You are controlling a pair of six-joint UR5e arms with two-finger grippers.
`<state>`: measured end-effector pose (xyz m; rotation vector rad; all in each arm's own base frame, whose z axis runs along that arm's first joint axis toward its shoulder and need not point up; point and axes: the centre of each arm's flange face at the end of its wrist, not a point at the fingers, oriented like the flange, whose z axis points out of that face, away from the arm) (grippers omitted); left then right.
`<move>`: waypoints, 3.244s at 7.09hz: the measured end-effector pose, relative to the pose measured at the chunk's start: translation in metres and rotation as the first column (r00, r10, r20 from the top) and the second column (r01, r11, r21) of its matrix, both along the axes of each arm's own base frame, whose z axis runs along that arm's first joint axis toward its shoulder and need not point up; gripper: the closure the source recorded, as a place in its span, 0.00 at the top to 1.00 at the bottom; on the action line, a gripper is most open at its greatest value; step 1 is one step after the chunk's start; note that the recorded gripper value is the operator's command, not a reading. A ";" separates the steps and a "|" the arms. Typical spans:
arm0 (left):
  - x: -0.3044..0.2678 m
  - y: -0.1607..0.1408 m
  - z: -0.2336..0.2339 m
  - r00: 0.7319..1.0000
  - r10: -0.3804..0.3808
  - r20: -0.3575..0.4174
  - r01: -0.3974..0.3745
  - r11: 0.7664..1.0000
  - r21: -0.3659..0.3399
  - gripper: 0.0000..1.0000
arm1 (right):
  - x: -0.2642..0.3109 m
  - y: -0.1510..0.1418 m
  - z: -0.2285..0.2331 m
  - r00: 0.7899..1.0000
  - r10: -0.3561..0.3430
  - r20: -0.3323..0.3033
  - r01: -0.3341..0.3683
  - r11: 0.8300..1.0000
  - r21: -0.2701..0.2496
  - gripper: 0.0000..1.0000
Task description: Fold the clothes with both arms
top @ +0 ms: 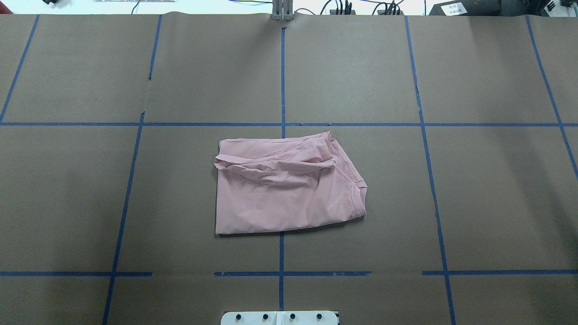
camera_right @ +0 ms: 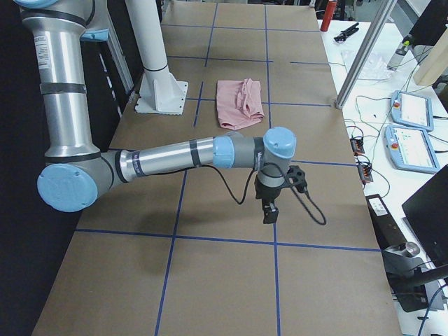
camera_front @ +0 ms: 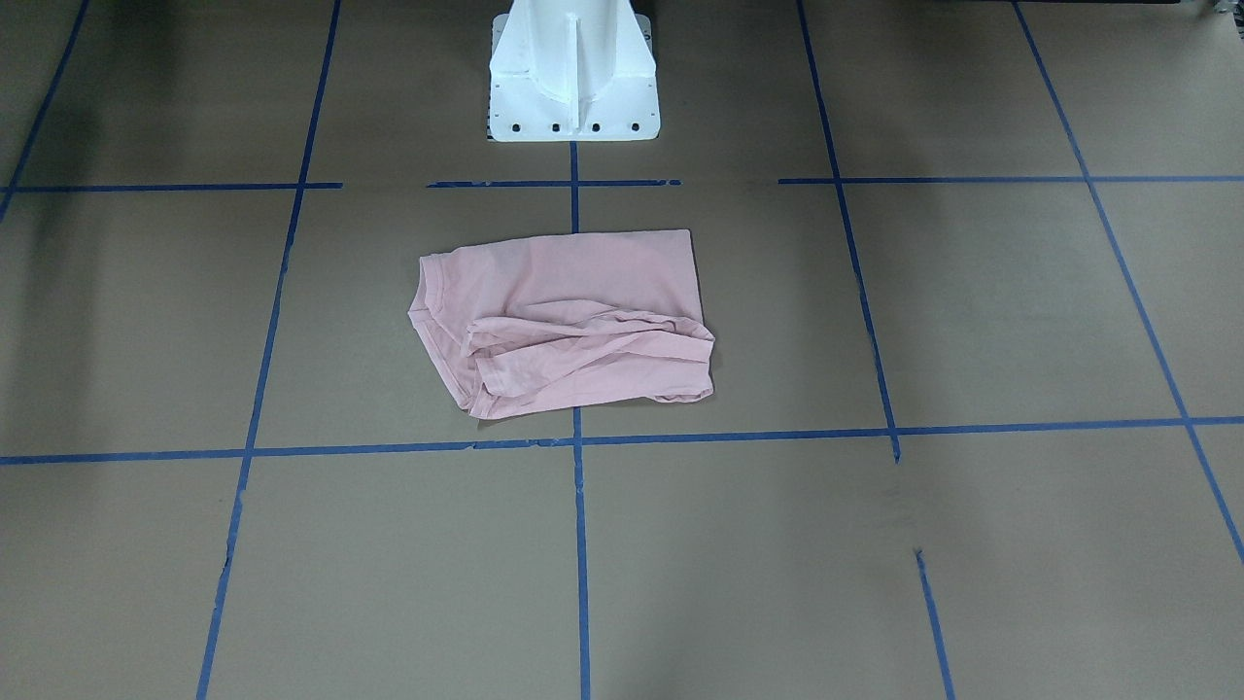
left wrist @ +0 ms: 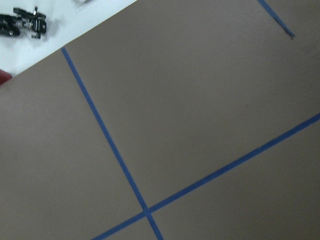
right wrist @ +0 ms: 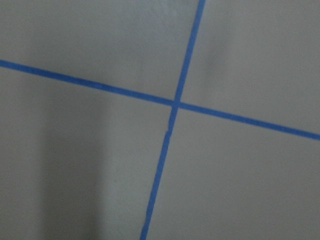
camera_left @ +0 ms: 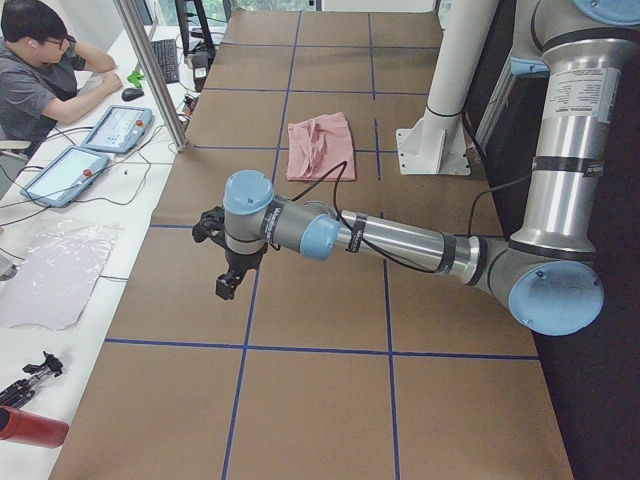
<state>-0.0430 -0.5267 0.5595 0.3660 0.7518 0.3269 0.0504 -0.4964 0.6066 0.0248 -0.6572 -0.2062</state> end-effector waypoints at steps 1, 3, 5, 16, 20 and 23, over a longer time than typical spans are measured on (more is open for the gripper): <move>-0.006 0.022 0.029 0.999 -0.004 -0.031 0.003 0.998 -0.058 1.00 | 0.004 0.022 0.024 1.000 0.017 0.013 -0.016 0.999 -0.042 1.00; -0.012 0.056 0.057 0.998 -0.031 -0.052 0.022 0.988 -0.155 1.00 | 0.005 0.049 0.046 0.998 0.054 0.041 -0.051 0.996 -0.080 1.00; -0.013 0.069 0.055 0.996 -0.072 -0.058 0.057 0.971 -0.234 1.00 | 0.005 0.057 0.051 0.995 0.086 0.049 -0.082 0.994 -0.074 1.00; -0.011 0.065 0.060 0.997 -0.073 -0.036 0.062 0.967 -0.245 1.00 | 0.004 0.054 0.047 0.994 0.100 0.053 -0.097 0.993 -0.065 1.00; -0.014 0.063 0.057 0.997 -0.079 0.007 0.078 0.970 -0.229 1.00 | 0.004 0.052 0.046 0.994 0.101 0.053 -0.097 0.993 -0.064 1.00; -0.014 0.063 0.056 0.997 -0.077 0.007 0.077 0.971 -0.225 1.00 | 0.004 0.052 0.046 0.993 0.101 0.053 -0.097 0.993 -0.063 1.00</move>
